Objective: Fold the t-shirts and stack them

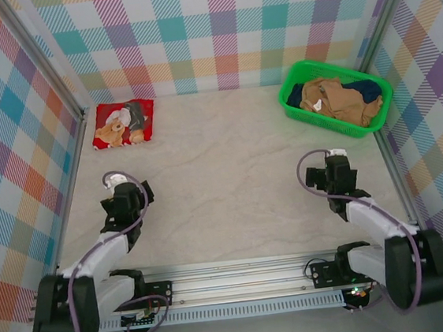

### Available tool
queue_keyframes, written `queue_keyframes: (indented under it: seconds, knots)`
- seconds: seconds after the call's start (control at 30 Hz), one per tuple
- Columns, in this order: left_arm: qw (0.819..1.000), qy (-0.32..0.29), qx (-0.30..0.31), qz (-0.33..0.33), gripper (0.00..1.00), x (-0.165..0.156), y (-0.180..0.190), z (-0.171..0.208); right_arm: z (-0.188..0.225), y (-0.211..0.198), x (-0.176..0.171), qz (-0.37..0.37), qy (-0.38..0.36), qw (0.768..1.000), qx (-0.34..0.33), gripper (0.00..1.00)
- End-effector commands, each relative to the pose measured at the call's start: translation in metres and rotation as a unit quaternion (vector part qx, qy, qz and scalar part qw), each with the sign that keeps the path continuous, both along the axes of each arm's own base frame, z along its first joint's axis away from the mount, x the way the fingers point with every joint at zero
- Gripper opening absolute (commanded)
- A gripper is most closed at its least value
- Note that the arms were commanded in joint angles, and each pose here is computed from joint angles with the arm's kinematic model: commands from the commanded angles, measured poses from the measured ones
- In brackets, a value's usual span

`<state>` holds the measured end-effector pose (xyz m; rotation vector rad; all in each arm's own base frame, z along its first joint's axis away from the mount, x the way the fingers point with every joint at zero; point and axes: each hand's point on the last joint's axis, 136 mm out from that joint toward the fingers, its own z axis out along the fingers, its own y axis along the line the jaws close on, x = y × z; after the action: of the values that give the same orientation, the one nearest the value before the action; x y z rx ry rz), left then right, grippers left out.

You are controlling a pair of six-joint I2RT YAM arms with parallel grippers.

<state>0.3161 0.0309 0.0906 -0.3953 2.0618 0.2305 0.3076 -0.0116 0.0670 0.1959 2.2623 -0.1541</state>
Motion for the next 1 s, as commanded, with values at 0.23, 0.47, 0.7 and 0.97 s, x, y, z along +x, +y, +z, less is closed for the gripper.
queue_keyframes:
  seconds: [0.23,0.47,0.7,0.97]
  knots:
    - [0.996,-0.073,-0.002,-0.054,1.0,0.076,-0.009,0.004,0.031,-0.029,0.082,-0.007,-0.094,0.995,0.033,1.0]
    - [0.991,-0.123,-0.006,-0.054,1.0,0.057,-0.007,0.0,0.044,-0.017,0.068,0.016,-0.15,0.987,0.059,1.0]
    - [0.994,-0.071,0.001,-0.082,1.0,0.077,-0.02,-0.008,0.039,0.003,0.089,0.063,-0.157,0.983,0.072,1.0]
    - [0.994,-0.07,0.0,-0.083,1.0,0.076,-0.02,-0.008,0.027,0.017,0.083,0.091,-0.184,0.978,0.047,1.0]
